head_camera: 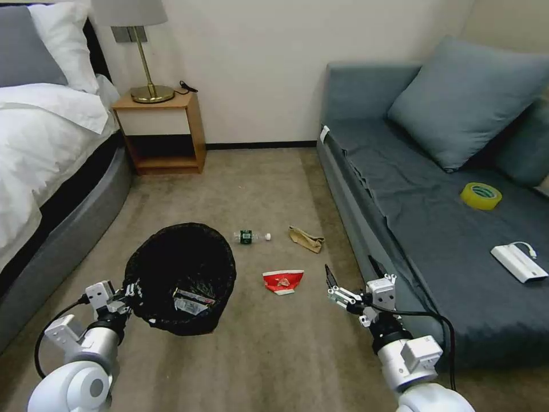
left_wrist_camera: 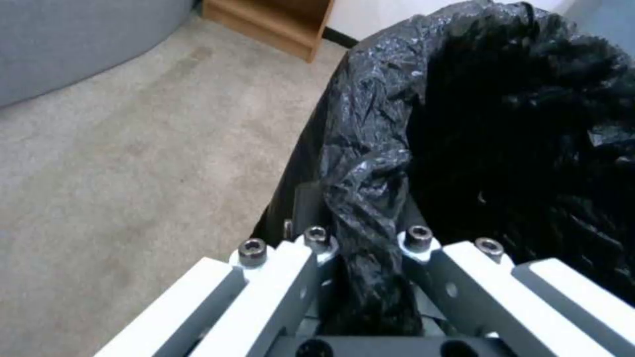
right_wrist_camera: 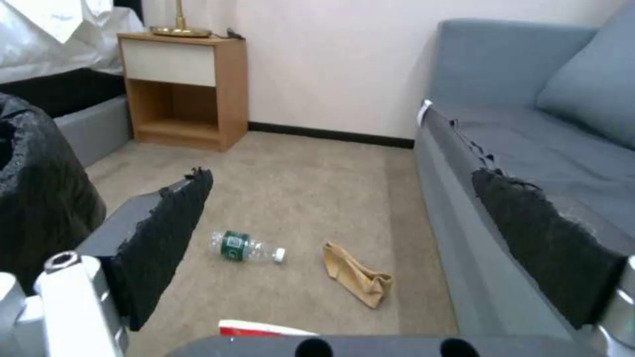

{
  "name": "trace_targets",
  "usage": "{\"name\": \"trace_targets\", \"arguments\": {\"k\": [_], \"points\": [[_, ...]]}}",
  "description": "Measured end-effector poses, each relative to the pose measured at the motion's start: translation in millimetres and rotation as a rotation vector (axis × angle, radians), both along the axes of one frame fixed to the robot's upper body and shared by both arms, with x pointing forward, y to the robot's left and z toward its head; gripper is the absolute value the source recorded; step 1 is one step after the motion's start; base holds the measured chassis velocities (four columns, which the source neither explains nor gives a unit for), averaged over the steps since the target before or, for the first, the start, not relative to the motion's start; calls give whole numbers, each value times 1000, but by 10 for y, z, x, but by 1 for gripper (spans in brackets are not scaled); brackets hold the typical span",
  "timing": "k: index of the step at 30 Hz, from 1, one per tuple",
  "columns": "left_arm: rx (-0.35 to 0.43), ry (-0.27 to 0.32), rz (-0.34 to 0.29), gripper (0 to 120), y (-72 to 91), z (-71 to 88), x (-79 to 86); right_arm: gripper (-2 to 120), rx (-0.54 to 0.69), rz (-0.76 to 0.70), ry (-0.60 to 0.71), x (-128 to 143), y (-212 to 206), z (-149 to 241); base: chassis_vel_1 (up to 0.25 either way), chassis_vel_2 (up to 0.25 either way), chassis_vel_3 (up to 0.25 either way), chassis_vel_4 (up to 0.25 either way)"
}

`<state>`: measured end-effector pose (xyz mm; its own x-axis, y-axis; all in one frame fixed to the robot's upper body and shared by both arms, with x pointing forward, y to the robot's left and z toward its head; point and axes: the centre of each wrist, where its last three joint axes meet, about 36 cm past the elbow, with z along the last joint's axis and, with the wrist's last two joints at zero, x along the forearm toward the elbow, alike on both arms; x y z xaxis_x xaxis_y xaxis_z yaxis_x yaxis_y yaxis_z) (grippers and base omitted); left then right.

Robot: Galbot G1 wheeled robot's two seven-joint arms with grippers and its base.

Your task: Pick up the trash bin, then pick up the garbage on the floor and place it into the trash bin.

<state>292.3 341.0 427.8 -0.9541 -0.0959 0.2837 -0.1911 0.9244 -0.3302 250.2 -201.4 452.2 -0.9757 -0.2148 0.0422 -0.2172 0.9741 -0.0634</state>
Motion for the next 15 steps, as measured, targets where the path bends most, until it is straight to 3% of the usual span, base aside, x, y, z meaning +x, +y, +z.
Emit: {"name": "trace_targets", "arguments": {"k": [15], "points": [[-1,-15,20,4,107,8,27,100,0,13,-11,57,-23,-13,-31,35,36,-29]]}}
